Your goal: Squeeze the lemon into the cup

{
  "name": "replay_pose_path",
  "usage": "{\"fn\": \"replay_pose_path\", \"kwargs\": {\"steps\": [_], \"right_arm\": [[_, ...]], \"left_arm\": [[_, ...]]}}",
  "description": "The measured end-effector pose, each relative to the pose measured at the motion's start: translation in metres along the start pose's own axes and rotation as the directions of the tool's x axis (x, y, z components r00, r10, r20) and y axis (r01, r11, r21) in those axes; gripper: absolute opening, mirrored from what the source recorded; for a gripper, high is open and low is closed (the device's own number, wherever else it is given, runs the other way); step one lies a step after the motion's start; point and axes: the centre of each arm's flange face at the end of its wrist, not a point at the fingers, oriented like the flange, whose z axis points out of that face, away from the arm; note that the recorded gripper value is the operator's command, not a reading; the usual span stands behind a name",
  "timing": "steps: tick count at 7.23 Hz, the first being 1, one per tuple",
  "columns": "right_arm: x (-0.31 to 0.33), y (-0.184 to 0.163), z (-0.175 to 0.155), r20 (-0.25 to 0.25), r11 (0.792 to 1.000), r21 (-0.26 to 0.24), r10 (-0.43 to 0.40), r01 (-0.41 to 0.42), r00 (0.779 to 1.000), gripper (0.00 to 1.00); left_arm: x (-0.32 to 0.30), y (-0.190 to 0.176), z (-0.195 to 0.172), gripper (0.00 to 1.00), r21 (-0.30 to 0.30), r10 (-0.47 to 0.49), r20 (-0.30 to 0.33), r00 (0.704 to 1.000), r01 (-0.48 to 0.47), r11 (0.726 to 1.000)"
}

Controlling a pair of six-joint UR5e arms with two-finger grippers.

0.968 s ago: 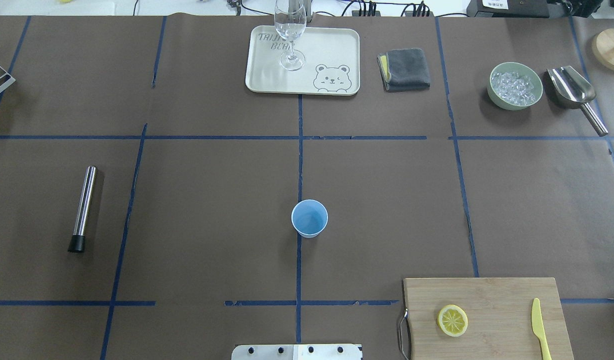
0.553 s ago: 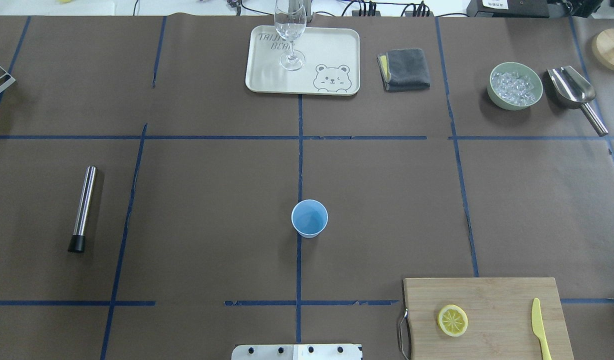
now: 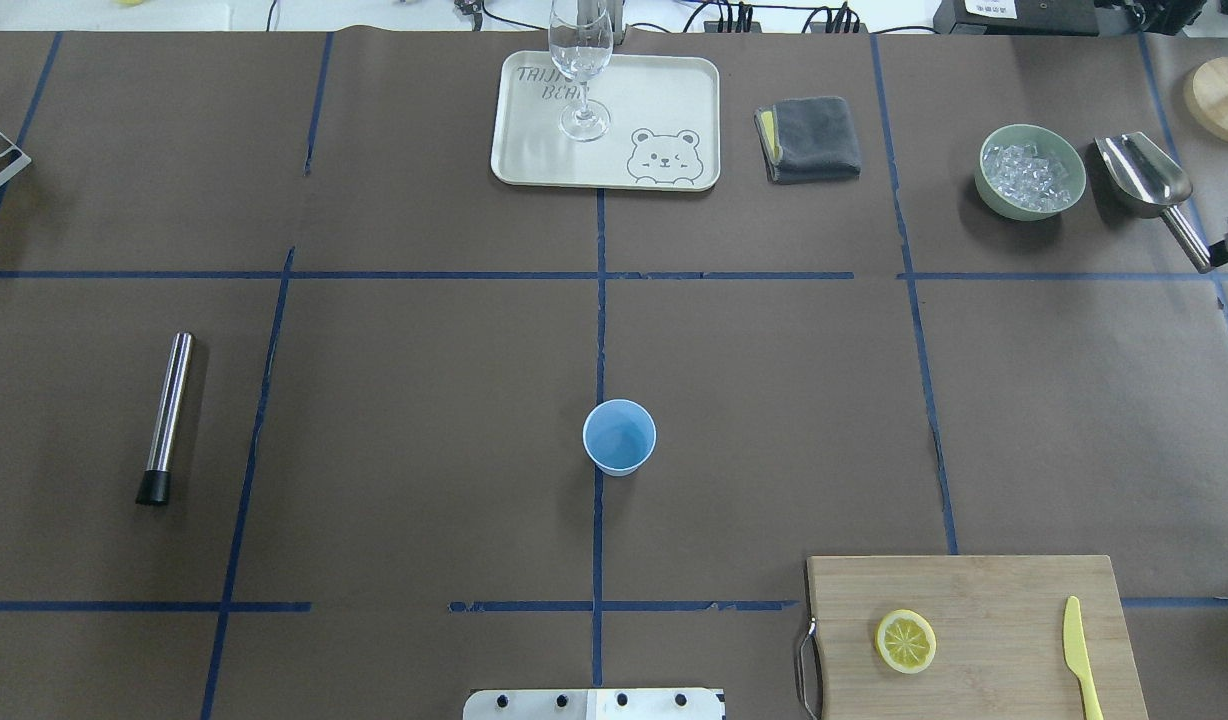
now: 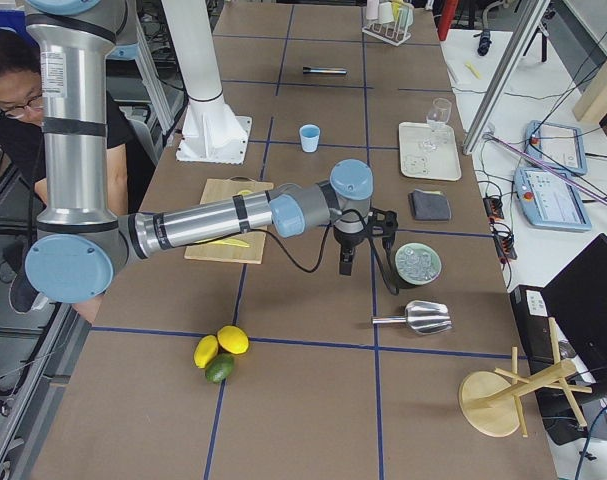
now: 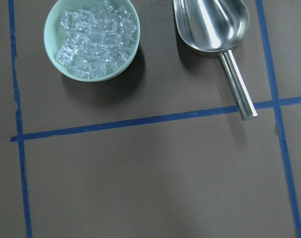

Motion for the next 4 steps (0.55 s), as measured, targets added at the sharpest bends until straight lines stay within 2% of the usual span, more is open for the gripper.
{"fn": "replay_pose_path", "kwargs": {"steps": [1,2,4], "right_arm": [[-0.059,0.024,0.015,-0.031,0.999,0.02,0.036,-0.035,0.999,1.0],[-0.101,0.052,0.024,-0.035,0.998,0.035,0.062,-0.061,0.997,1.0],[-0.171,0.12,0.035,-0.014,0.994,0.051,0.094,-0.094,0.995,1.0]], "left_arm": [[0.0,0.0,0.0,1.0,0.0,0.0,0.0,1.0,0.0,1.0],[0.0,0.001,0.0,1.0,0.0,0.0,0.0,1.0,0.0,1.0],[0.0,0.001,0.0,1.0,0.0,0.0,0.0,1.0,0.0,1.0]]}}
